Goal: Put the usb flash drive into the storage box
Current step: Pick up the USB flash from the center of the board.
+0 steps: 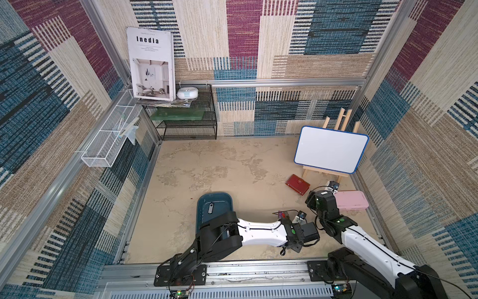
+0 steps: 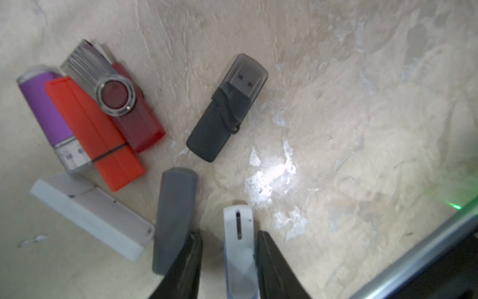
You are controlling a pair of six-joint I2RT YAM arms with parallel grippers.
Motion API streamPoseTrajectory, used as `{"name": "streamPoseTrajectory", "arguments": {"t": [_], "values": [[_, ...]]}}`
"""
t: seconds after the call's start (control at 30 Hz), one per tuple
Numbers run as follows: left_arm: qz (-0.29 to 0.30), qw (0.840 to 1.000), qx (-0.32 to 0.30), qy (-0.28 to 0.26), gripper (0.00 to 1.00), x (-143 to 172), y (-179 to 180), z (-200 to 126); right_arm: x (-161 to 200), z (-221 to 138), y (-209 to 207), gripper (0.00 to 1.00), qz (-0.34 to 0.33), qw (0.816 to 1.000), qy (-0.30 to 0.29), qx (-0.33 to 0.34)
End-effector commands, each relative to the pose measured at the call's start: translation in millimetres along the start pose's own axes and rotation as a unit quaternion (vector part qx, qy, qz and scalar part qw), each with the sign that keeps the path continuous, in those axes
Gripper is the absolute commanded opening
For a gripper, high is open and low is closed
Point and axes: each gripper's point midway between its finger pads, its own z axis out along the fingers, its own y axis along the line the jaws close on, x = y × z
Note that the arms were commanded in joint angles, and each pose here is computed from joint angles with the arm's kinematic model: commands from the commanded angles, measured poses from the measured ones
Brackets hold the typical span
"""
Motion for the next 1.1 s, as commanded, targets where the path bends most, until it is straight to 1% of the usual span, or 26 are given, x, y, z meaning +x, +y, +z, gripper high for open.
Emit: {"name": "streamPoseTrajectory", "arguments": {"t": [0.0,0.23,0.3,0.4,0.53,0.7,0.83,0.97,1.07], "values": [[0.022,0.996,-0.049,0.078,0.39,42.0,23.6,9.9,-3.7,0.4,0.5,0.71,0.006,1.000,-0.009,0.000],[0.032,0.993,-0.063,0.096,0.32,58.3,24.8,9.6,-3.7,0.6,1.0,0.71,0.007,1.000,-0.009,-0.001],[0.034,0.993,-0.063,0.099,0.29,59.6,23.9,9.7,-3.3,0.9,1.1,0.71,0.006,1.000,-0.008,-0.001],[0.041,0.992,-0.061,0.102,0.27,59.5,21.2,6.7,-3.1,1.0,0.6,0.71,0.007,1.000,-0.008,0.001],[0.049,0.992,-0.059,0.100,0.21,57.1,18.1,-0.4,-2.8,1.1,0.8,0.71,0.008,1.000,-0.008,0.000],[0.057,0.994,-0.045,0.085,0.11,46.0,11.3,-12.4,-1.9,1.6,1.3,0.71,0.007,1.000,-0.006,-0.001],[0.065,0.995,-0.028,0.066,0.06,33.4,2.8,-26.0,-1.9,2.1,1.4,0.71,0.007,1.000,-0.006,-0.001],[0.073,0.996,-0.005,0.042,0.00,19.0,-6.3,-48.0,-1.4,2.7,1.1,0.71,0.006,1.000,-0.005,0.000],[0.075,0.997,0.007,0.015,0.00,6.4,-7.0,-69.9,-1.4,2.7,1.8,0.71,0.006,1.000,-0.005,-0.001]]}}
